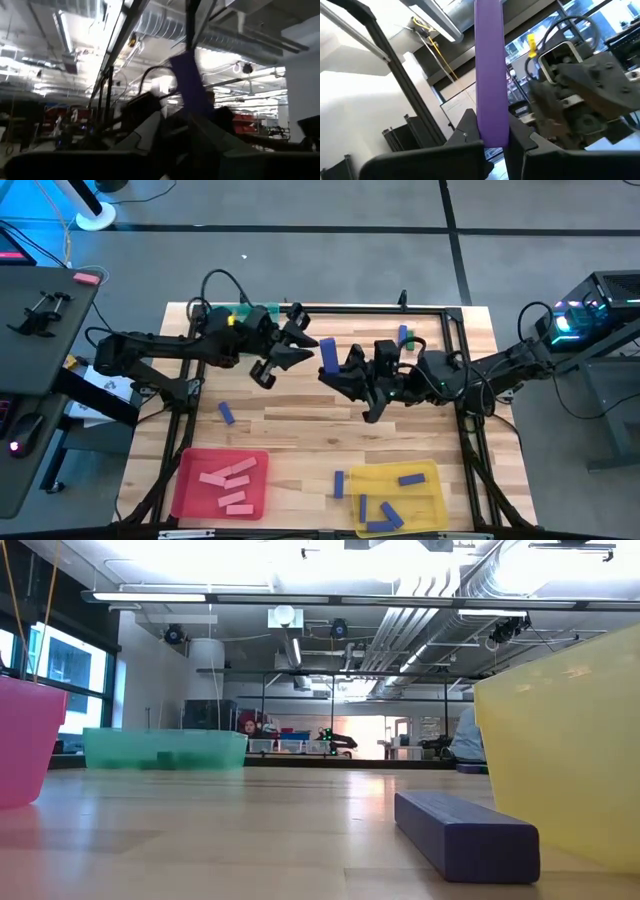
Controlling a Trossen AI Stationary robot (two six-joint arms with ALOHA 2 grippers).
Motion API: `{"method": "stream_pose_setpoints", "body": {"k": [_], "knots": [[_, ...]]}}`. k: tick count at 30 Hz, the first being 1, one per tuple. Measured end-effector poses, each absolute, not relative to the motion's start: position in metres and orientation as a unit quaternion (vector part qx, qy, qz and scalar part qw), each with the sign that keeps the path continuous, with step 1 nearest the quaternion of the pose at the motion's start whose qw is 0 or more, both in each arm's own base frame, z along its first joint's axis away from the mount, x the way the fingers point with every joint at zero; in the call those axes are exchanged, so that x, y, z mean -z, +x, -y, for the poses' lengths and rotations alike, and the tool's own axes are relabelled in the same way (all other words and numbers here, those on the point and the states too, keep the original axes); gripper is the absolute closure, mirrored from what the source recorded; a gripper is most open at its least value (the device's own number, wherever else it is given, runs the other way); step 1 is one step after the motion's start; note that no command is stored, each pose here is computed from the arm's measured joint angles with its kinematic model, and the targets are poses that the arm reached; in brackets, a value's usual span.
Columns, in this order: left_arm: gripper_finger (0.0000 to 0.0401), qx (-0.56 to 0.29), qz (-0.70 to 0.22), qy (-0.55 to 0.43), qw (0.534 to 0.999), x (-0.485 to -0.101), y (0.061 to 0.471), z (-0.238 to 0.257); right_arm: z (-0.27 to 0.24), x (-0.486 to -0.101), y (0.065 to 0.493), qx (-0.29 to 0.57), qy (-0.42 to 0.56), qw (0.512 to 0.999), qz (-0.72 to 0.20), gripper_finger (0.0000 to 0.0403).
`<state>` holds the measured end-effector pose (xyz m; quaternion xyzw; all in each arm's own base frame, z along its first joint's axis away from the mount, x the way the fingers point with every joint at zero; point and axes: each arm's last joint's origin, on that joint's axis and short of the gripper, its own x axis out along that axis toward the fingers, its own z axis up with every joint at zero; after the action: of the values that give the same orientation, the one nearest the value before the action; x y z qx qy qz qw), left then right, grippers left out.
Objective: Sort blocks
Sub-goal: Put the blue block into the yellow bin
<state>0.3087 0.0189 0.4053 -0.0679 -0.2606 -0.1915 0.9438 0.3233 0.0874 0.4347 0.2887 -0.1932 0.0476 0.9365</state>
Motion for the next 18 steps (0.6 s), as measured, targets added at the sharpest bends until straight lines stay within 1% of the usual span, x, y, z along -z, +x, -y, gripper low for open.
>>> {"method": "stream_pose_setpoints", "body": {"k": [3,6,11,13,16,18], "knots": [[0.0304,0.19,0.254,-0.068,0.946,-0.405,0.309,-0.021,-0.087,-0.435,0.323,-0.044,0.288,0.937,0.194,0.0392],[0.0298,0.177,0.207,-0.079,0.959,-0.398,0.311,-0.029,-0.086,-0.436,0.32,-0.039,0.279,0.942,0.183,0.0392],[0.0297,0.138,0.104,-0.113,0.978,-0.389,0.302,-0.051,-0.088,-0.437,0.299,-0.008,0.251,0.962,0.103,0.0391],[0.0297,0.152,0.071,-0.118,0.979,-0.378,0.3,-0.058,-0.092,-0.435,0.289,0.015,0.247,0.966,0.071,0.0386],[0.0296,0.163,0.067,-0.143,0.974,-0.363,0.29,-0.063,-0.098,-0.434,0.268,0.056,0.253,0.966,0.026,0.0383],[0.0296,0.157,0.077,-0.165,0.971,-0.349,0.28,-0.065,-0.104,-0.43,0.255,0.07,0.268,0.961,-0.01,0.0391]]}}
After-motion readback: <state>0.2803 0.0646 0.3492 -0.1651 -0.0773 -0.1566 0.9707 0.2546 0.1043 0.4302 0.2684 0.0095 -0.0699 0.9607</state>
